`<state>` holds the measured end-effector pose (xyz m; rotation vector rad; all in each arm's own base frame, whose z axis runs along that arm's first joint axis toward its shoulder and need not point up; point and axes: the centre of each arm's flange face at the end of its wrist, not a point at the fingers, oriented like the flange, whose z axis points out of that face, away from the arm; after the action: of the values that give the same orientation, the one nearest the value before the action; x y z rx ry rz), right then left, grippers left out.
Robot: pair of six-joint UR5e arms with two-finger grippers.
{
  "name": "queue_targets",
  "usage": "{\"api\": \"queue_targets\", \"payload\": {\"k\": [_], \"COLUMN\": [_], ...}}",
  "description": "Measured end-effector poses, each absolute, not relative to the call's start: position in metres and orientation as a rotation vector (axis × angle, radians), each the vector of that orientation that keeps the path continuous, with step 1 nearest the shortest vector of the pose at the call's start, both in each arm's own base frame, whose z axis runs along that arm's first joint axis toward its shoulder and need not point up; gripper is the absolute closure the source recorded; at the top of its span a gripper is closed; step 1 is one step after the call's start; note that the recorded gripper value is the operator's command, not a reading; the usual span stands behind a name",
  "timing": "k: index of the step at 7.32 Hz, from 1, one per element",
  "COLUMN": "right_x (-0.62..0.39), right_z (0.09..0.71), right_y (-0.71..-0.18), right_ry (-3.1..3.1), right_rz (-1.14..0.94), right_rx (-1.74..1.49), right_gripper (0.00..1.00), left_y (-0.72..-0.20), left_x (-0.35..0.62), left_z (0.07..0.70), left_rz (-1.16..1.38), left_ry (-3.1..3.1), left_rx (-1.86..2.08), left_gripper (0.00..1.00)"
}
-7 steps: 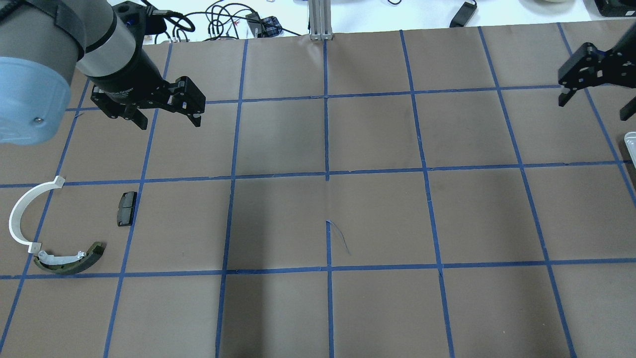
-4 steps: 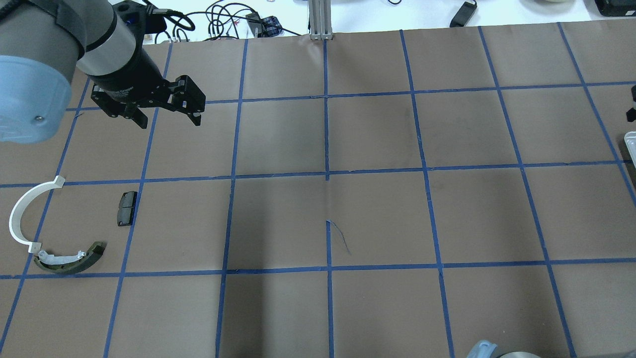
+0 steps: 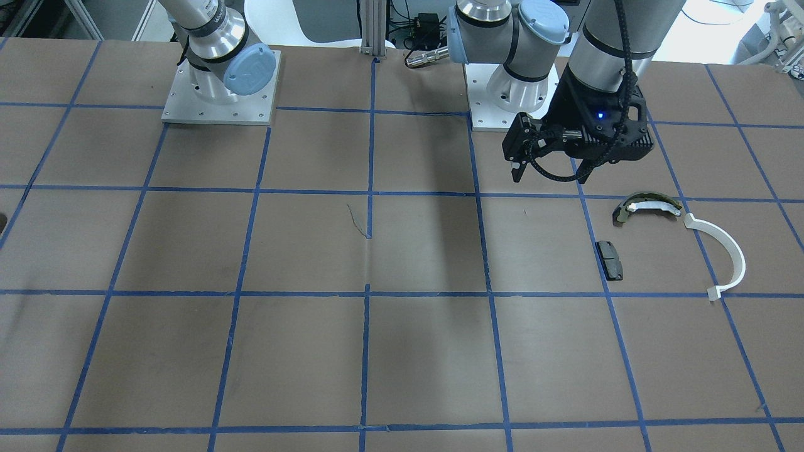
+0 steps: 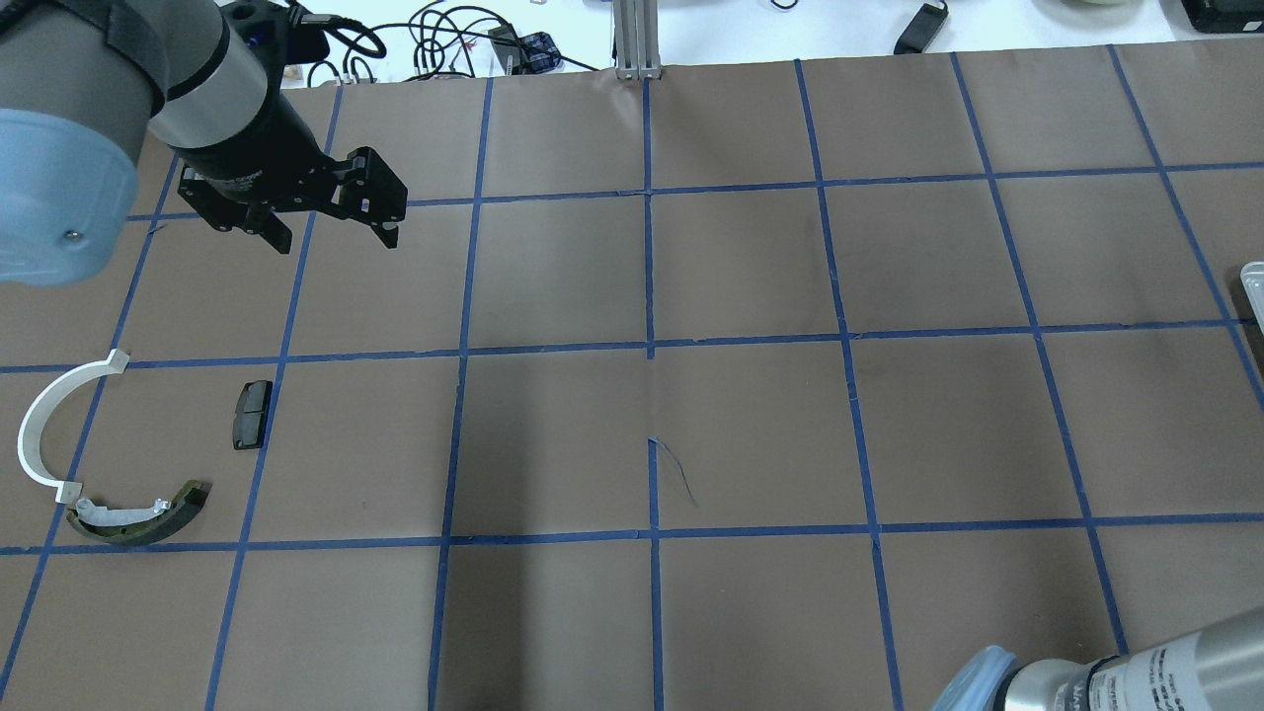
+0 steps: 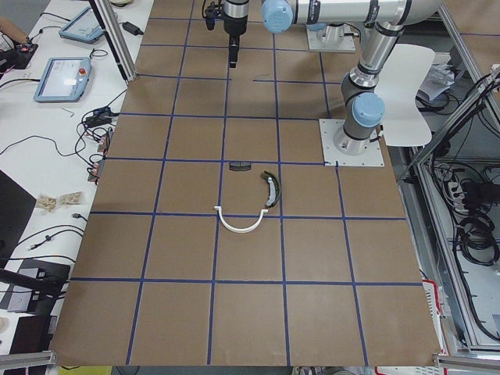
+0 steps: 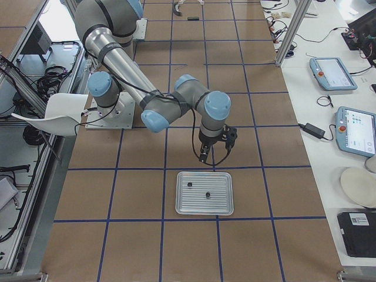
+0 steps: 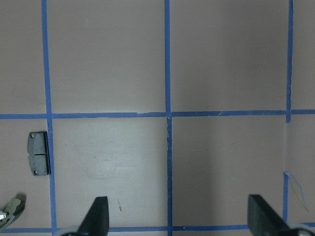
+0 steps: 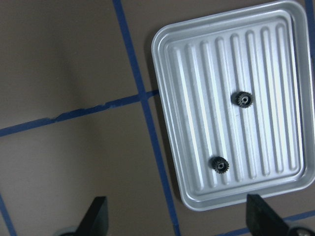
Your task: Place bearing gear from tray to pile
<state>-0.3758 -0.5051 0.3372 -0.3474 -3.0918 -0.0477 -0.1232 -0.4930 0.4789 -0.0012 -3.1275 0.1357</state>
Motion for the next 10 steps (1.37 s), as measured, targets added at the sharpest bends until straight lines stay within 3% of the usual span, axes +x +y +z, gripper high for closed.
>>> {"api": "queue_targets", "payload": {"k": [3,7,10], "right_x": [-0.439,-0.471,-0.482], "right_z": [0.288,0.238,0.209], "right_y": [-0.518,-0.539,-0.548], "right_ry": [-3.093,-3.118,-3.096], "right_rz": [-0.045,-0.084,-0.051], "right_rx": [-0.318,-0.324,-0.332], "right_gripper": [0.02,0.23,0.30], "left_y": [-0.494,-0.494,-0.494], "left_x": [-0.123,-0.123,-0.123], "left_z": [0.479,0.480,0.479], "left_rz": [0.136,0.140,0.137], "left_ry": [-3.127,-3.127,-3.127], "left_rx": [-0.001,-0.001,-0.001], "left_gripper": [0.00,0.00,0.00]}}
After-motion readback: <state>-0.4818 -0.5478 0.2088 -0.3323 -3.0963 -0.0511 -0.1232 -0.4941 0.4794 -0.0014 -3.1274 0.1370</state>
